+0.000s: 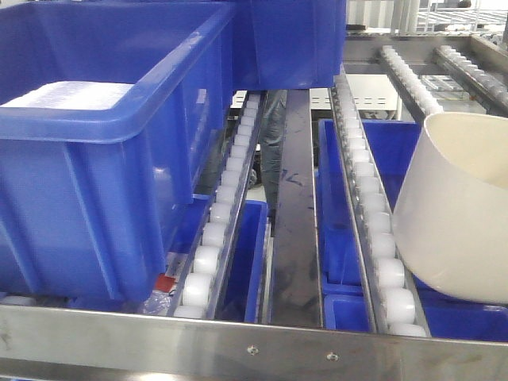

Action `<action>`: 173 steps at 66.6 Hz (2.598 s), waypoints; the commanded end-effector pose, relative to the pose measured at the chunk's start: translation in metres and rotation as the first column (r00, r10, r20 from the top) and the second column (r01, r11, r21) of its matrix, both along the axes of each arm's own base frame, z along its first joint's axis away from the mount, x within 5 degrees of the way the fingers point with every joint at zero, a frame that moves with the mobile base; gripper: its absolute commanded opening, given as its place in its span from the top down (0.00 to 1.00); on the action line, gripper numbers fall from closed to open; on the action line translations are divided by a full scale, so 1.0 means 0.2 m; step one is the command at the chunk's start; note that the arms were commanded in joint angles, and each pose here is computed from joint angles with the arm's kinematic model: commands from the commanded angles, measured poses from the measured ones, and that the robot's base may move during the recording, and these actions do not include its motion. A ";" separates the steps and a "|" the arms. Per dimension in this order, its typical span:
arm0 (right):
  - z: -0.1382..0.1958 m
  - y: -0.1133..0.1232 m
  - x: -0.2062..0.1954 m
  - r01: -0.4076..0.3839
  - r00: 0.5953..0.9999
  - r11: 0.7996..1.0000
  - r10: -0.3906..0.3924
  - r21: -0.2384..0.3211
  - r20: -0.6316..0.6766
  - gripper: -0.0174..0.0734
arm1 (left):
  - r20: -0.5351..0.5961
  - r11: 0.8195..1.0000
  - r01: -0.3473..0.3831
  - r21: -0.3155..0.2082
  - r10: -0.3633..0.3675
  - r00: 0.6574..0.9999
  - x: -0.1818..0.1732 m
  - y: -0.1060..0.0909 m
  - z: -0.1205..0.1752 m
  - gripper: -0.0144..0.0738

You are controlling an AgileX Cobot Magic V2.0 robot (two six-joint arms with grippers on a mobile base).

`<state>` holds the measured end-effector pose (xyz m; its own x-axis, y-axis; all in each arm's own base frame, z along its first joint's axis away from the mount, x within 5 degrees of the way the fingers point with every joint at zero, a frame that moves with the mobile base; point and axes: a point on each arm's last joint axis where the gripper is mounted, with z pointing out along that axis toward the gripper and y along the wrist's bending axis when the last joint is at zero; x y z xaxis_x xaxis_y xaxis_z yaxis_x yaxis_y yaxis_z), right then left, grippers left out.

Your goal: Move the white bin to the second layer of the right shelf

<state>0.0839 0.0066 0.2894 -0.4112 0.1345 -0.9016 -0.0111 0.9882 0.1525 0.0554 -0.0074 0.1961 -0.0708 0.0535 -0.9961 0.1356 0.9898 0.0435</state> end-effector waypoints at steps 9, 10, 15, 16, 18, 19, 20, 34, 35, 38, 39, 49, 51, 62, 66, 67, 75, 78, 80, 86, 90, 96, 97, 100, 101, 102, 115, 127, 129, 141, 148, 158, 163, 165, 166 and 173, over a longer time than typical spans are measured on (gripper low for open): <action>0.17 -0.01 -0.04 0.015 0.952 0.998 0.005 -0.062 0.307 0.78 | 0.063 1.000 0.005 -0.014 -0.004 0.998 0.00 0.00 -0.02 0.74; 0.17 -0.01 -0.04 0.016 0.951 0.998 0.004 -0.062 0.310 0.78 | 0.063 1.000 0.005 -0.014 -0.004 0.998 0.00 0.00 -0.02 0.74; 0.17 -0.01 -0.04 0.017 0.951 0.998 0.003 -0.062 0.311 0.78 | 0.063 1.000 0.005 -0.014 -0.004 0.998 0.00 0.00 -0.02 0.74; 0.17 -0.01 -0.04 0.017 0.951 0.998 0.003 -0.062 0.311 0.78 | 0.063 1.000 0.005 -0.014 -0.004 0.998 0.00 0.00 -0.02 0.74; 0.17 -0.01 -0.04 0.017 0.951 0.998 0.003 -0.062 0.311 0.78 | 0.063 1.000 0.005 -0.014 -0.004 0.998 0.00 0.00 -0.02 0.74; 0.17 -0.01 -0.04 0.017 0.951 0.998 0.003 -0.062 0.311 0.78 | 0.063 1.000 0.005 -0.014 -0.004 0.998 0.00 0.00 -0.02 0.74; 0.17 -0.01 -0.04 0.017 0.951 0.998 0.003 -0.062 0.311 0.78 | 0.063 1.000 0.005 -0.014 -0.004 0.998 0.00 0.00 -0.02 0.74; 0.17 -0.01 -0.04 0.017 0.951 0.998 0.003 -0.062 0.311 0.78 | 0.063 1.000 0.005 -0.014 -0.004 0.998 0.00 0.00 -0.02 0.74; 0.17 -0.01 -0.04 0.017 0.951 0.998 0.003 -0.062 0.311 0.78 | 0.063 1.000 0.005 -0.014 -0.004 0.998 0.00 0.00 -0.02 0.74; 0.17 -0.01 -0.04 0.017 0.951 0.998 0.003 -0.062 0.311 0.78 | 0.063 1.000 0.005 -0.014 -0.004 0.998 0.00 0.00 -0.02 0.74; 0.17 -0.01 -0.04 0.017 0.951 0.998 0.003 -0.062 0.311 0.78 | 0.063 1.000 0.005 -0.014 -0.004 0.998 0.00 0.00 -0.02 0.74; 0.17 -0.01 -0.04 0.017 0.950 0.998 0.003 -0.061 0.313 0.78 | 0.063 1.000 0.005 -0.014 -0.004 0.998 0.00 0.00 -0.02 0.74; 0.17 -0.01 -0.04 0.017 0.950 0.998 0.003 -0.061 0.311 0.78 | 0.063 1.000 0.005 -0.014 -0.004 0.998 0.00 0.00 -0.02 0.74; 0.15 -0.01 -0.04 0.021 0.947 0.998 0.000 -0.061 0.322 0.78 | 0.063 1.000 0.005 -0.014 -0.004 0.998 0.00 0.00 -0.02 0.74; 0.13 -0.01 -0.03 0.026 0.943 0.998 -0.005 -0.059 0.334 0.78 | 0.063 1.000 0.005 -0.014 -0.004 0.998 0.00 0.00 -0.02 0.74; 0.12 -0.01 -0.03 0.027 0.942 0.998 -0.005 -0.061 0.335 0.78 | 0.063 1.000 0.005 -0.014 -0.004 0.998 0.00 0.00 -0.02 0.74; 0.05 -0.02 -0.06 0.043 0.917 0.994 0.001 -0.102 0.398 0.78 | 0.063 1.000 0.005 -0.014 -0.004 0.998 0.00 0.00 -0.02 0.74; 0.03 -0.02 -0.09 0.050 0.903 0.991 0.007 -0.121 0.429 0.78 | 0.063 1.000 0.005 -0.014 -0.004 0.998 0.00 0.00 -0.02 0.74; 0.00 -0.02 -0.10 0.055 0.894 0.989 0.012 -0.138 0.447 0.78 | 0.063 1.000 0.005 -0.014 -0.004 0.998 0.00 0.00 -0.02 0.74; -0.10 -0.03 -0.13 0.064 0.883 0.987 0.012 -0.146 0.468 0.78 | 0.063 1.000 0.005 -0.014 -0.004 0.998 0.00 0.00 -0.02 0.74; -0.16 -0.03 -0.14 0.067 0.880 0.988 0.009 -0.142 0.475 0.78 | 0.063 1.000 0.005 -0.014 -0.004 0.998 0.00 0.00 -0.02 0.74; -0.24 -0.03 -0.15 0.071 0.869 0.991 -0.004 -0.118 0.494 0.78 | 0.063 1.000 0.005 -0.014 -0.004 0.998 0.00 0.00 -0.02 0.74; -0.25 -0.03 -0.14 0.072 0.869 0.991 -0.006 -0.114 0.494 0.78 | 0.063 1.000 0.005 -0.014 -0.004 0.998 0.00 0.00 -0.02 0.74; -0.29 -0.03 -0.15 0.079 0.856 0.992 -0.017 -0.099 0.517 0.78 | 0.063 1.000 0.005 -0.014 -0.004 0.998 0.00 0.00 -0.02 0.74; -0.31 -0.03 -0.15 0.083 0.847 0.992 -0.023 -0.090 0.530 0.78 | 0.063 1.000 0.005 -0.014 -0.004 0.998 0.00 0.00 -0.02 0.74; -0.31 -0.03 -0.15 0.089 0.834 0.993 -0.030 -0.081 0.551 0.78 | 0.063 1.000 0.005 -0.014 -0.004 0.998 0.00 0.00 -0.02 0.74; -0.37 -0.04 -0.15 0.093 0.831 0.993 -0.040 -0.068 0.555 0.78 | 0.063 1.000 0.005 -0.014 -0.004 0.998 0.00 0.00 -0.02 0.74; -0.37 -0.04 -0.15 0.091 0.835 0.994 -0.039 -0.068 0.549 0.78 | 0.063 1.000 0.005 -0.014 -0.004 0.998 0.00 0.00 -0.02 0.74; -0.37 -0.04 -0.15 0.090 0.836 0.994 -0.040 -0.065 0.547 0.78 | 0.063 1.000 0.005 -0.014 -0.004 0.998 0.00 0.00 -0.02 0.74; -0.40 -0.03 -0.15 0.075 0.864 0.996 -0.036 -0.057 0.502 0.78 | 0.063 1.000 0.005 -0.014 -0.004 0.998 0.00 0.00 -0.02 0.74; -0.41 -0.03 -0.15 0.067 0.880 0.996 -0.030 -0.060 0.474 0.78 | 0.063 1.000 0.005 -0.014 -0.004 0.998 0.00 0.00 -0.02 0.74; -0.39 -0.03 -0.15 0.076 0.861 0.996 -0.037 -0.057 0.507 0.78 | 0.063 1.000 0.005 -0.014 -0.004 0.998 0.00 0.00 -0.02 0.74; -0.39 -0.03 -0.15 0.079 0.853 0.995 -0.039 -0.055 0.520 0.78 | 0.063 1.000 0.005 -0.014 -0.004 0.998 0.00 0.00 -0.02 0.74; -0.39 -0.03 -0.15 0.079 0.853 0.995 -0.039 -0.055 0.520 0.78 | 0.063 1.000 0.005 -0.014 -0.004 0.998 0.00 0.00 -0.02 0.74; -0.39 -0.03 -0.15 0.079 0.854 0.995 -0.039 -0.055 0.519 0.78 | 0.063 1.000 0.005 -0.014 -0.004 0.998 0.00 0.00 -0.02 0.74; -0.39 -0.03 -0.15 0.077 0.858 0.995 -0.038 -0.056 0.512 0.78 | 0.063 1.000 0.005 -0.014 -0.004 0.998 0.00 0.00 -0.02 0.74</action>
<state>0.0568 0.0018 0.1971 -0.0060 0.0674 -0.9977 -0.0224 0.9975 0.0675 0.0554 -0.0074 0.1961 -0.0712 0.0535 -0.9960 0.1356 0.9898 0.0435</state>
